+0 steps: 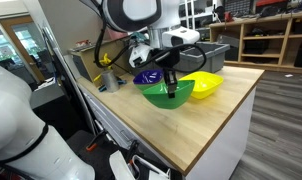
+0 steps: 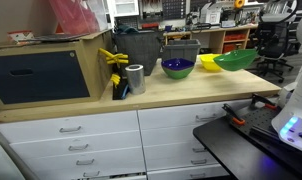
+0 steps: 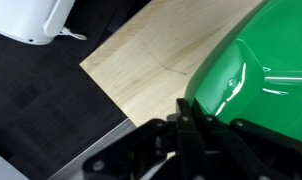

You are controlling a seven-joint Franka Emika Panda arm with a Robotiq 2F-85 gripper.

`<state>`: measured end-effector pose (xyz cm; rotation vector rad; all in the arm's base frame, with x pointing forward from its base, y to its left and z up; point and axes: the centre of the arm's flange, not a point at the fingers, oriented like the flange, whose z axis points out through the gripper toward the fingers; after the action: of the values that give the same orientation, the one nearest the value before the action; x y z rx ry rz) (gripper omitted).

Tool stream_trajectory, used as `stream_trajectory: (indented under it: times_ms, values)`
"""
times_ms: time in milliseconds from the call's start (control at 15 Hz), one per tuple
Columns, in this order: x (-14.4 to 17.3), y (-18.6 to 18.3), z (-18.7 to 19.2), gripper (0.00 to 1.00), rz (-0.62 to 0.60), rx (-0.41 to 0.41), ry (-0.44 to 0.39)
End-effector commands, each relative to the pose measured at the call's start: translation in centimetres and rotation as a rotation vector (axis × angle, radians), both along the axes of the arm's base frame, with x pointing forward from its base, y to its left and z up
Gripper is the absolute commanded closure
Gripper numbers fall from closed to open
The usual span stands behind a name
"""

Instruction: Unstack the bowls

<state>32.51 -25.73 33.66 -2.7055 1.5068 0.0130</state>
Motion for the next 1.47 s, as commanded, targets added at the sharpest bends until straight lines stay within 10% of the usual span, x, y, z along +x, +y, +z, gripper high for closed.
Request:
stream_trajectory:
  times_ms: [0,667,800,1400]
  values:
    - [0.2,0.3,-2.0,0.99,-0.001,0.006,0.013]
    - [-0.3,0.1,-4.9,0.99,0.001,0.036,0.068]
    - [-0.4,0.2,-4.9,0.68,0.011,0.034,0.089]
    - [1.3,3.0,1.4,0.14,0.18,-0.076,0.117]
